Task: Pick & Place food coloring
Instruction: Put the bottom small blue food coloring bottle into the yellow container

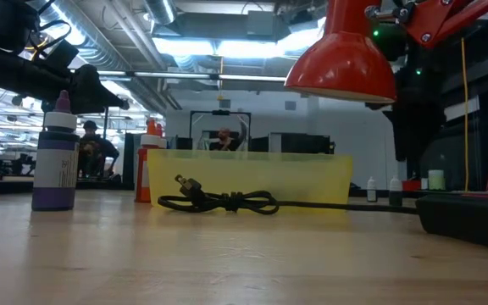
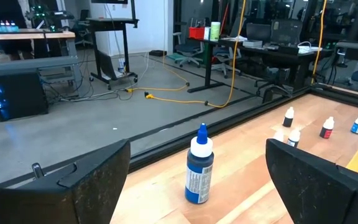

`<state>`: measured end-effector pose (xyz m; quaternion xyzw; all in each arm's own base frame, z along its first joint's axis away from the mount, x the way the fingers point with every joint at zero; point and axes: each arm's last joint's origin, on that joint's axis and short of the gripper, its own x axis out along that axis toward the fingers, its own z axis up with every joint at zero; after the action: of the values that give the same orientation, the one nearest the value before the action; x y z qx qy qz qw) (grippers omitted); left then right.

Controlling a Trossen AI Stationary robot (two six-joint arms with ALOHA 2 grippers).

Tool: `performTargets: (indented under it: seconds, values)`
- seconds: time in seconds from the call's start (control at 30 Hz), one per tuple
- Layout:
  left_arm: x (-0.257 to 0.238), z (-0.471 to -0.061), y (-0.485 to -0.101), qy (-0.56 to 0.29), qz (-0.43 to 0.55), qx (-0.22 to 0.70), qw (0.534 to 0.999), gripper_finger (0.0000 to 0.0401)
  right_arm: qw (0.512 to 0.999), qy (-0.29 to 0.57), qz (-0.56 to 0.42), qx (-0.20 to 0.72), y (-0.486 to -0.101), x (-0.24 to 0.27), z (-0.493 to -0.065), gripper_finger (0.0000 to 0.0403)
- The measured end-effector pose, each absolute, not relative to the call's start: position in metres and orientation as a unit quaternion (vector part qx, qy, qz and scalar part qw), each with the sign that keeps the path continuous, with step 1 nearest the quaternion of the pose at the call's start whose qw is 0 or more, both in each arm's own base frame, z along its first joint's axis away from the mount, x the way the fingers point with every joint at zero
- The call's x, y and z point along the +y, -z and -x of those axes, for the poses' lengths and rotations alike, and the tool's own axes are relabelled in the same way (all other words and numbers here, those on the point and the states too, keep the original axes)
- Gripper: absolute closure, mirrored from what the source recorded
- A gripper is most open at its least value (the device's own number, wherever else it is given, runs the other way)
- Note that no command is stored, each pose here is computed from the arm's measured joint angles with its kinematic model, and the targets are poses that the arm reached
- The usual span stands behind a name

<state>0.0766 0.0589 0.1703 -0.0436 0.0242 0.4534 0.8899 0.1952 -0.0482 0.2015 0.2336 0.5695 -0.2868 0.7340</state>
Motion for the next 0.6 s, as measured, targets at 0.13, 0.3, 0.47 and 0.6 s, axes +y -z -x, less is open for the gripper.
performTargets:
  seconds: [0.13, 0.3, 0.47, 0.6]
  values:
    - [0.059, -0.077, -0.170, -0.453, 0.044, 0.024, 0.890, 0.0036, 0.749, 0.276, -0.229, 0.557, -0.192, -0.045, -0.202, 0.0089]
    - [0.059, -0.077, -0.170, -0.453, 0.044, 0.024, 0.890, 0.0038, 0.753, 0.276, -0.229, 0.552, -0.176, -0.047, -0.210, 0.0089]
    - [0.059, -0.077, -0.170, -0.453, 0.044, 0.024, 0.890, 0.0036, 0.749, 0.277, -0.227, 0.557, -0.162, -0.050, -0.213, 0.0089]
    - [0.059, -0.077, -0.170, -0.453, 0.044, 0.024, 0.890, 0.0037, 0.748, 0.275, -0.222, 0.561, -0.159, -0.052, -0.214, 0.0102]
